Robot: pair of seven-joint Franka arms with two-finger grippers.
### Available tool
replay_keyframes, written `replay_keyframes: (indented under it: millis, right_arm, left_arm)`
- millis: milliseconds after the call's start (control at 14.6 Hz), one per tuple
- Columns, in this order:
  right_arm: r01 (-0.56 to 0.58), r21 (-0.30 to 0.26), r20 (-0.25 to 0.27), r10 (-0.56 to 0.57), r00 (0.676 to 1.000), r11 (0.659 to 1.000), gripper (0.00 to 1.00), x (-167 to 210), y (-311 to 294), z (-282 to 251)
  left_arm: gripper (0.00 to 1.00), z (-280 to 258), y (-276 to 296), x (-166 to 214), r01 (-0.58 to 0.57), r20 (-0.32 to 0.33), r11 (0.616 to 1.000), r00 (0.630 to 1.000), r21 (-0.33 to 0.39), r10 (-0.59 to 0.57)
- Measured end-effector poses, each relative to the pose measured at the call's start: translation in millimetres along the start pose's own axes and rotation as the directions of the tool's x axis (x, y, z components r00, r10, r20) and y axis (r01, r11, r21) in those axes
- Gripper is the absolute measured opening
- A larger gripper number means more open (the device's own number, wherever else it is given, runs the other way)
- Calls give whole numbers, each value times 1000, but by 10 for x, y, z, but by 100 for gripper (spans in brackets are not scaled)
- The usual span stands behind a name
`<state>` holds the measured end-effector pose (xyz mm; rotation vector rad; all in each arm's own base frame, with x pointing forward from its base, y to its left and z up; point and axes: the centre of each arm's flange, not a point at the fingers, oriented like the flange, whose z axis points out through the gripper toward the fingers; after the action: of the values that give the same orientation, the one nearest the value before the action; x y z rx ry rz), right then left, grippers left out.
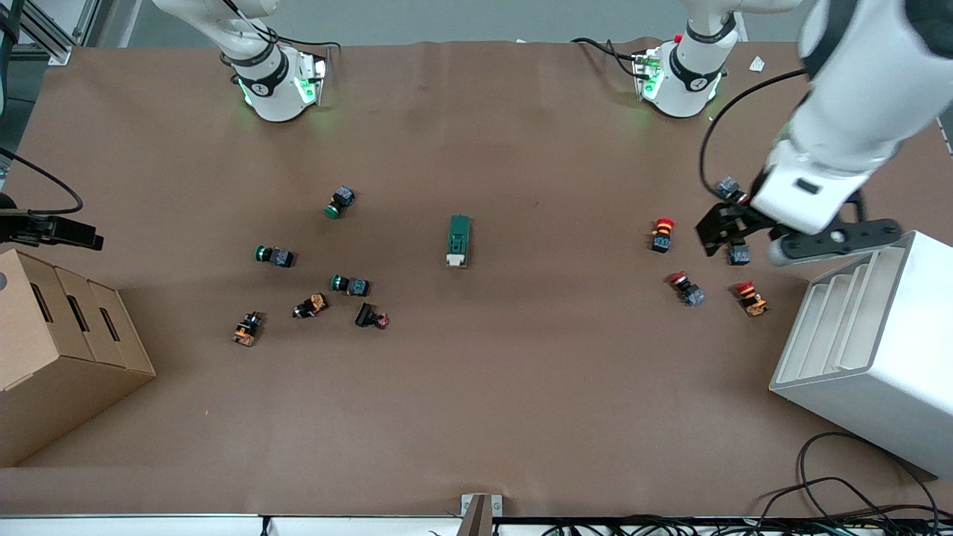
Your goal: Close load switch with both arms
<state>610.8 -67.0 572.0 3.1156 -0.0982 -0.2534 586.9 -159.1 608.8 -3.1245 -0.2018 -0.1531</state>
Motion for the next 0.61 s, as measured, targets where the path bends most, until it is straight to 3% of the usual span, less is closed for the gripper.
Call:
replay_keyframes:
  millis: [342, 615]
  right_arm:
    - [4, 43, 6, -5, 1000, 999, 100, -15, -46, -3]
    - [3, 48, 1, -3, 1000, 999, 100, -92, -34, -60]
  left_arm:
    - [100, -127, -618, -117, -81, 5, 997, 997, 8, 81]
    - [100, -112, -817, -272, -83, 21, 996, 996, 21, 82]
